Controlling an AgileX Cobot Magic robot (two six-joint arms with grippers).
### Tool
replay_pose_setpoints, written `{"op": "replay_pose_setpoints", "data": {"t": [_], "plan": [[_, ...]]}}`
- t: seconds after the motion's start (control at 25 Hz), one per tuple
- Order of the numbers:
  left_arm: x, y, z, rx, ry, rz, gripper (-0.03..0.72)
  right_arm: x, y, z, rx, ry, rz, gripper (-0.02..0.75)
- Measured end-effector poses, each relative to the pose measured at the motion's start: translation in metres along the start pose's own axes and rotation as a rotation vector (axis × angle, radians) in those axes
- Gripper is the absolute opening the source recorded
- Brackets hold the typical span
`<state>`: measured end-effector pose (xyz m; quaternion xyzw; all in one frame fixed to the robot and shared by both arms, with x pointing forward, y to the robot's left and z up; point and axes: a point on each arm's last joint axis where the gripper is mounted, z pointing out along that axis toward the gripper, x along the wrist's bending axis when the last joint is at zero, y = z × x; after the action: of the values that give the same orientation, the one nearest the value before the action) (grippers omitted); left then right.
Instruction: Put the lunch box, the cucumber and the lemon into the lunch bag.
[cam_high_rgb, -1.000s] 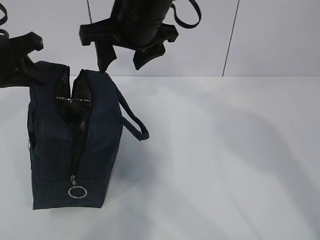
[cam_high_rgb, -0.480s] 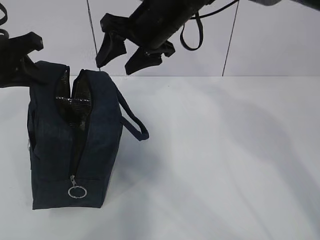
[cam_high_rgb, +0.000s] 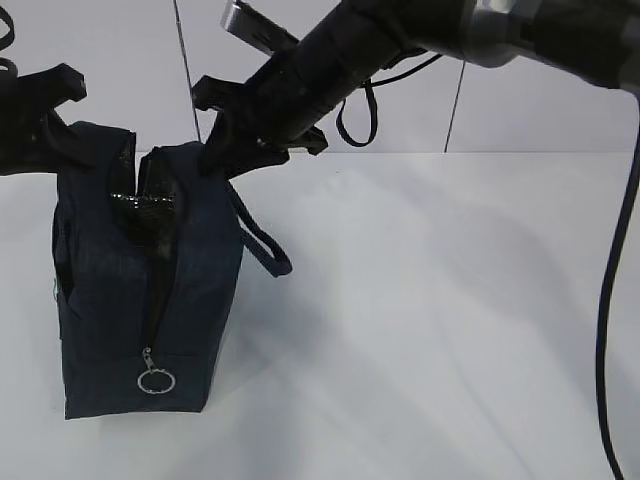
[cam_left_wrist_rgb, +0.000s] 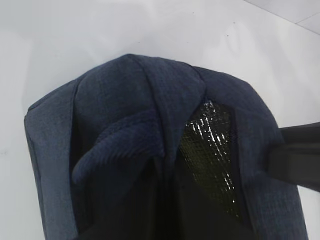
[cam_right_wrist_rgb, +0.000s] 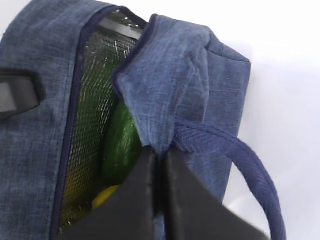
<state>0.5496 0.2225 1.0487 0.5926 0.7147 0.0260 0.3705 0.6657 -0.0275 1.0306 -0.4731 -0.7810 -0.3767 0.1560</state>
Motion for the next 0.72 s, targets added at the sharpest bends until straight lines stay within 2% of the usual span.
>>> {"op": "replay_pose_setpoints", "data": {"t": [0.12, 0.2, 0.44, 0.72], "plan": [[0.000, 0.000, 0.000, 0.000, 0.000, 0.000, 0.006, 0.001, 0.001, 0.000, -0.009, 0.013, -0.016, 0.077], [0.000, 0.000, 0.000, 0.001, -0.001, 0.001, 0.006, 0.001, 0.001, 0.000, -0.011, 0.018, -0.023, 0.025], [-0.010, -0.005, 0.003, 0.016, -0.028, 0.032, 0.006, 0.003, 0.001, -0.002, -0.005, 0.013, -0.051, 0.021], [-0.029, -0.013, 0.006, 0.013, -0.098, 0.074, 0.006, 0.021, 0.003, -0.037, -0.012, -0.085, -0.154, 0.021]]}}
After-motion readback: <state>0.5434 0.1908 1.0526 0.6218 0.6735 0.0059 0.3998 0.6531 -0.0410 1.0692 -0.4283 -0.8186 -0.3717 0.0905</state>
